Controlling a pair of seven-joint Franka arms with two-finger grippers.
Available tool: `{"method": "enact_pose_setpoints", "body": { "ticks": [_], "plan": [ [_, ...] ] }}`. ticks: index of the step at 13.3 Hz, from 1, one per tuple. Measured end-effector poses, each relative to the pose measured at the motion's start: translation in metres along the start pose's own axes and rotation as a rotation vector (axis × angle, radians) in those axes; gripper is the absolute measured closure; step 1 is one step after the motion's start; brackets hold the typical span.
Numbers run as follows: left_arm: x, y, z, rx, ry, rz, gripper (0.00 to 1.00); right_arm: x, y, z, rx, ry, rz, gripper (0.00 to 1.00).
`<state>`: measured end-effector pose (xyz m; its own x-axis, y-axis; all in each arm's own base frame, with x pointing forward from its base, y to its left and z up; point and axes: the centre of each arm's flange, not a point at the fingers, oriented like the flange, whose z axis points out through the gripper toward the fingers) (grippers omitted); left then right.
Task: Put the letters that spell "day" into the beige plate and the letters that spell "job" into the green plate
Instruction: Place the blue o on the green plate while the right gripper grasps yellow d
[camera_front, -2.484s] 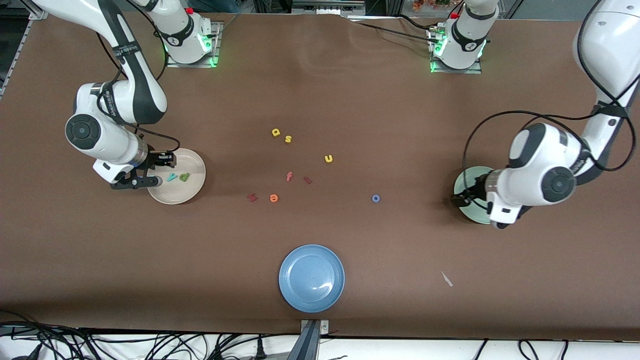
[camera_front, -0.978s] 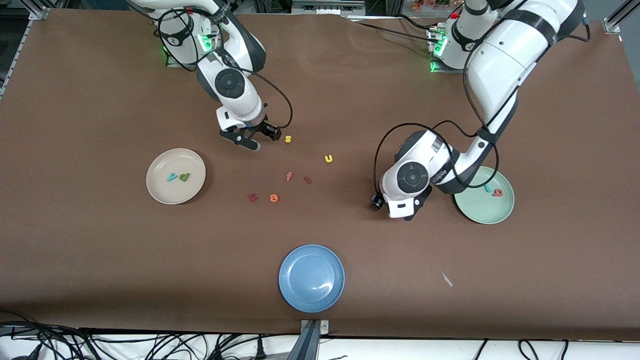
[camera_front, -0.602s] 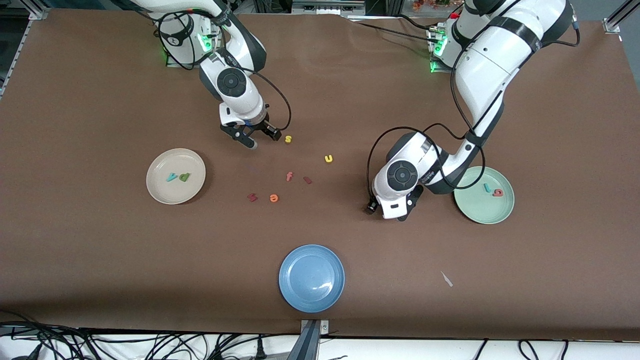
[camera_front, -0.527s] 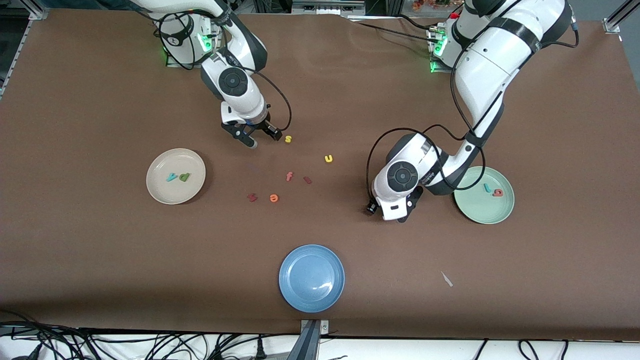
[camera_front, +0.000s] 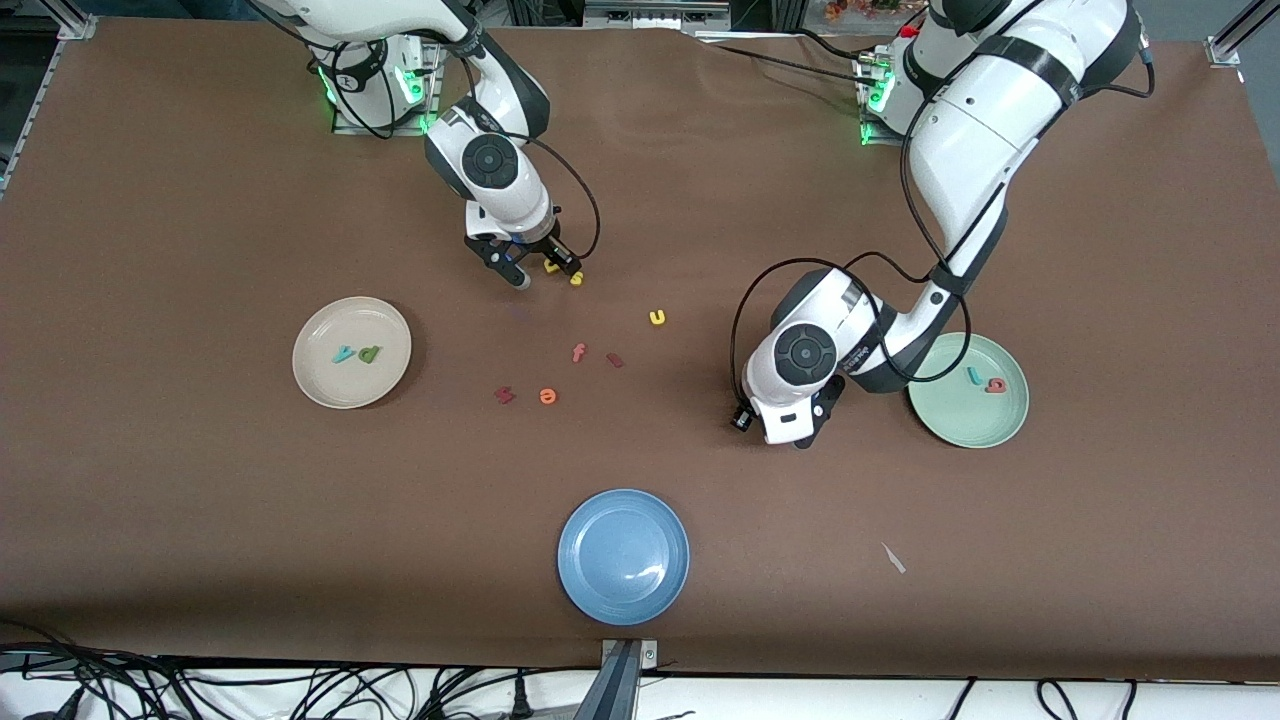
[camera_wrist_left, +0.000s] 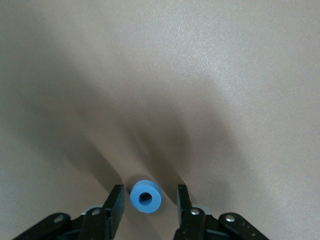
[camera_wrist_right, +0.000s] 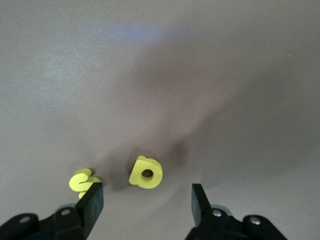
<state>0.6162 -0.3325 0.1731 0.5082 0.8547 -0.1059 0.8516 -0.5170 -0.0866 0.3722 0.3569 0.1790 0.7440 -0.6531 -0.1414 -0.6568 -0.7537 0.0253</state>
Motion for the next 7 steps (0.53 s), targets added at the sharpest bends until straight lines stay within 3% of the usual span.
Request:
{"method": "enact_pose_setpoints", "body": {
  "ticks": [2,7],
  "plan": [
    [0.001,0.001,-0.002,-0.004,0.0,-0.001,0.75,0.0,0.003,0.003,0.006,0.0,0.0,0.21],
    [0.038,0.001,-0.024,-0.005,0.006,0.016,0.75,-0.001,0.011,0.011,0.013,-0.002,0.001,0.23]
  ]
}}
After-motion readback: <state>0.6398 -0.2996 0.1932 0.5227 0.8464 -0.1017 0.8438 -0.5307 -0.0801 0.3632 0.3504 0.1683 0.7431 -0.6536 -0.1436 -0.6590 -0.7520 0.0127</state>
